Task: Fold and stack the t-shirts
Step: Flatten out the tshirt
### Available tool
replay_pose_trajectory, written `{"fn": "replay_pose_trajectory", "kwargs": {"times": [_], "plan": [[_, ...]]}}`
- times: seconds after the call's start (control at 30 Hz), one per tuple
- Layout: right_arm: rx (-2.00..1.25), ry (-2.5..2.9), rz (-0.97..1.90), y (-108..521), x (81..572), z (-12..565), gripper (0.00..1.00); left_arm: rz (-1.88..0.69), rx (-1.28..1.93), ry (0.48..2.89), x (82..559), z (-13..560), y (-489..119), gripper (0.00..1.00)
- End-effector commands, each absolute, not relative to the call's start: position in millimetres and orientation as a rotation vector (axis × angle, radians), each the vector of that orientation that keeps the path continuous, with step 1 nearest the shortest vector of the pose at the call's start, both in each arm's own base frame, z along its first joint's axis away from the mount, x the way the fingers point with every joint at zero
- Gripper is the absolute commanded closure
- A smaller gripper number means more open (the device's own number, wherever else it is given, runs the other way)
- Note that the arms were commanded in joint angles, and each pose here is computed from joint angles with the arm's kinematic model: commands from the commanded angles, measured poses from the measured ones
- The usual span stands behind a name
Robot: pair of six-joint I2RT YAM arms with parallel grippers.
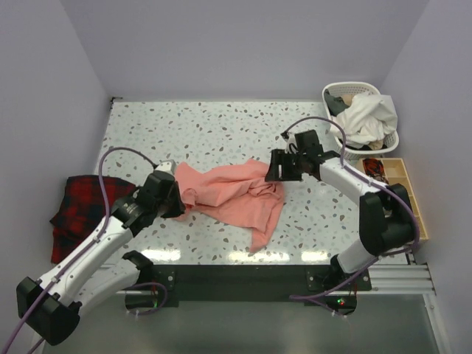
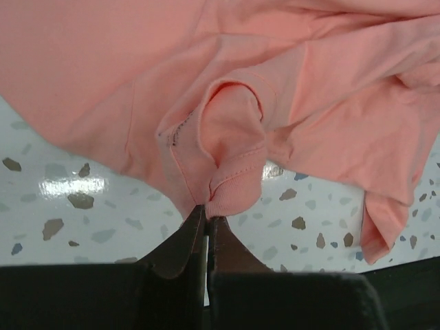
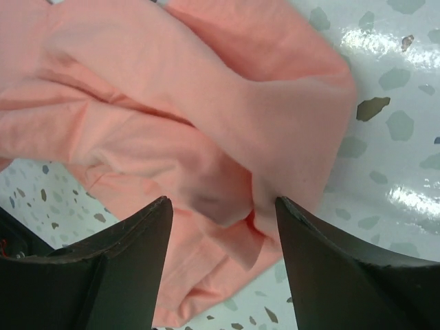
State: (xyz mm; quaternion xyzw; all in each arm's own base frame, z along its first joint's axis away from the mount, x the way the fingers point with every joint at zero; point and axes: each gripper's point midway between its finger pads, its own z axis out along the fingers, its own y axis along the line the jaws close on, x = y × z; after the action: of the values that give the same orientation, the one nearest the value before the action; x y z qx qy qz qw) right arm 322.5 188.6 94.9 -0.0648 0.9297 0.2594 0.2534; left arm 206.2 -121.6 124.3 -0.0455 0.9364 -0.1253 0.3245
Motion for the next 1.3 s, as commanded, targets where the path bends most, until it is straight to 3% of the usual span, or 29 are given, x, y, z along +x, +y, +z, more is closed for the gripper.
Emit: {"fn": "replay_pose_trajectory", "kwargs": {"times": [0.0,0.1,0.13,0.2,0.23,0.3,0.53,0.8,0.93,1.27], "plan": [[-0.225,2.484,0.685,197.2,351.8,97.9,0.32,-0.482,-0.239,2.486,182.8,120.3,-130.5,1.0],[-0.22,2.475,0.627,194.7,367.9,96.5,0.3,-0.475,-0.282,2.477,179.8,121.7,-125.9,1.0],[-0.226,2.461,0.623,195.5,372.3,99.5,0.3,-0.449,-0.301,2.47,180.8,121.9,-121.7,0.73],[-0.246,2.434,0.635,199.8,379.4,116.8,0.29,-0.442,-0.322,2.441,184.8,131.4,-119.7,0.43],[-0.267,2.414,0.639,202.5,381.9,123.7,0.27,-0.428,-0.348,2.422,187.6,135.5,-116.8,0.15],[-0.294,2.368,0.638,208.0,389.0,142.2,0.23,-0.43,-0.379,2.352,195.5,153.7,-113.7,0.0],[-0.397,2.35,0.657,230.1,413.7,154.6,0.2,-0.183,-0.51,2.117,250.2,184.7,-82.6,0.0],[-0.457,2.382,0.663,257.4,444.6,147.0,0.21,0.096,-0.58,2.107,307.2,133.4,-72.9,0.0],[-0.466,2.388,0.666,260.8,449.3,144.0,0.21,0.09,-0.656,2.112,332.7,111.4,-45.8,0.0],[-0.48,2.412,0.702,263.2,435.2,129.2,0.21,0.133,-0.848,2.235,307.4,55.2,-12.0,0.0]]}}
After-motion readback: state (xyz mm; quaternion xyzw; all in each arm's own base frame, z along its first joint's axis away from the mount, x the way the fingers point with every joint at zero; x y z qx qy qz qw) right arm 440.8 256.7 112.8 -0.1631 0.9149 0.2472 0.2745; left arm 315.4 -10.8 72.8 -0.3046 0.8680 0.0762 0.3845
